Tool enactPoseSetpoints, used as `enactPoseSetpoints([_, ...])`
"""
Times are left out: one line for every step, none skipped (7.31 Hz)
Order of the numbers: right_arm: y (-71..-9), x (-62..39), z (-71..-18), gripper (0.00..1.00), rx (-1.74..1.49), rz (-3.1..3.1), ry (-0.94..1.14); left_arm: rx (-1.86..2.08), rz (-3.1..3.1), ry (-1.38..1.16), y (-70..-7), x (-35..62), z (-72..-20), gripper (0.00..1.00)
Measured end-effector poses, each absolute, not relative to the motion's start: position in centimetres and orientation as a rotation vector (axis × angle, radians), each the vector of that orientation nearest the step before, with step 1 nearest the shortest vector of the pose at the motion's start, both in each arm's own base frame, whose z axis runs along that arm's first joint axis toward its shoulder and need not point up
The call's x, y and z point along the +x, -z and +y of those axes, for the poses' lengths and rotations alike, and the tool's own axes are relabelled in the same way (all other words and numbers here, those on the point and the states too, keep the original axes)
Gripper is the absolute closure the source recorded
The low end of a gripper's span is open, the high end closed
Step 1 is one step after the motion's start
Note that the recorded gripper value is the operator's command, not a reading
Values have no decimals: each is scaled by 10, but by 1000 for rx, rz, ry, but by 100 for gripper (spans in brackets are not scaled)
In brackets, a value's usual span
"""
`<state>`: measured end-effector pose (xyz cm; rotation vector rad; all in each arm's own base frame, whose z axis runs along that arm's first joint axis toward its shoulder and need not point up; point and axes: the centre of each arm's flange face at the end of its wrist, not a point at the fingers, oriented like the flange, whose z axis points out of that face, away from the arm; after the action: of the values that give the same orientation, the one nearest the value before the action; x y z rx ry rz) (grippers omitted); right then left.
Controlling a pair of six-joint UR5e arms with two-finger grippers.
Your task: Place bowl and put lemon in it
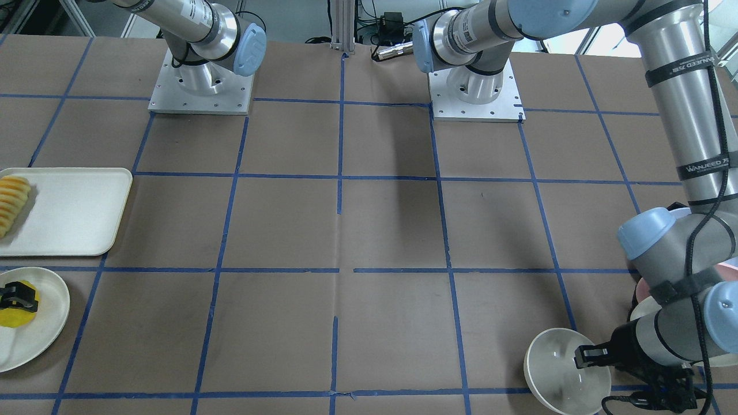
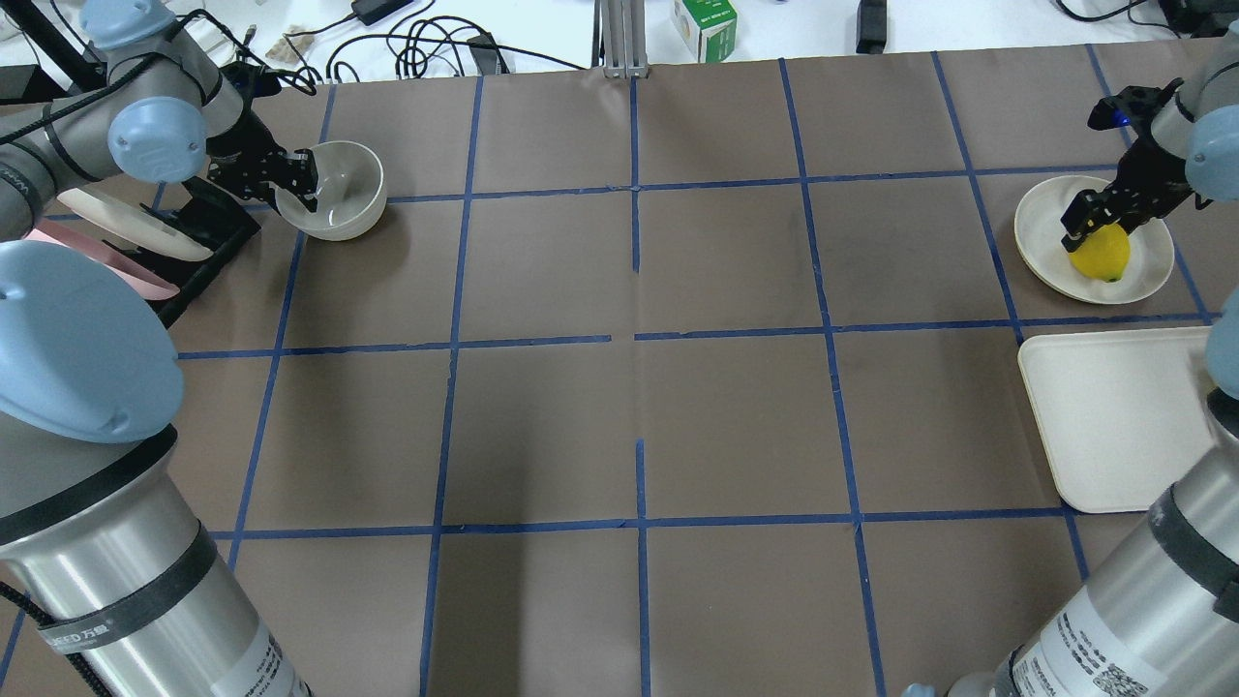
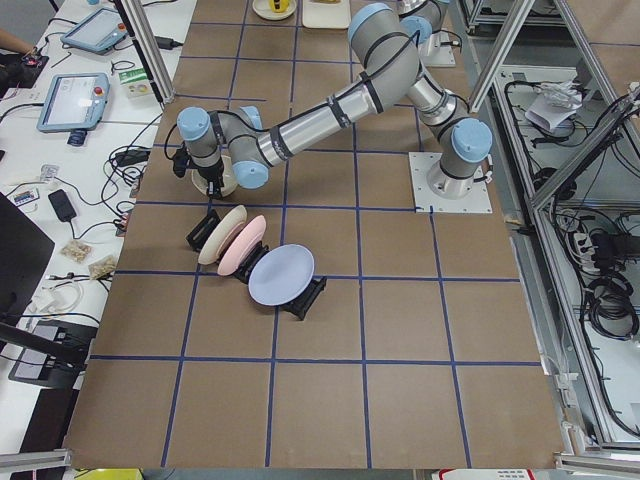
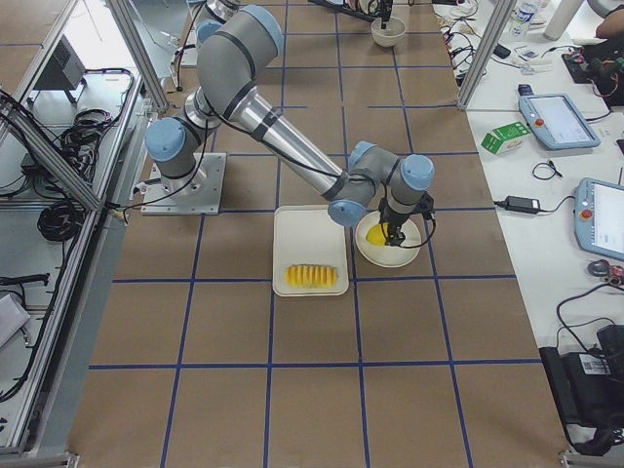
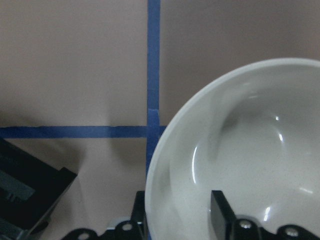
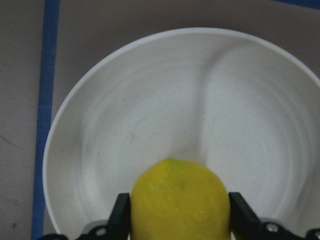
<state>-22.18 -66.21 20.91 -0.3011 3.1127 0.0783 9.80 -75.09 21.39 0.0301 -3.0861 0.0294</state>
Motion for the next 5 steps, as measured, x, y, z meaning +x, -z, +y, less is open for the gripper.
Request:
enactPoseSetpoints([-220,-221,-661,100,-295,3113,-86,29,-3085,-30,-214,98,-751,100])
enactPoseSetpoints([-239,-218,-657,100,-274,3109,-104,30,-3086,-40,-220,98,-751,100])
enactPoseSetpoints([-263,-210,-651,100,-228,3109,-117,30,-3087,-49,-228,97,-750,100])
enactPoseSetpoints([-287,-195,-646,100,-177,3111,-126,27,-3087,-48,-235,95,-748,100])
enactPoseSetpoints([-308,-175,-642,100,-145,3113,-137,18,-3083,-37,-241,89,-744,100])
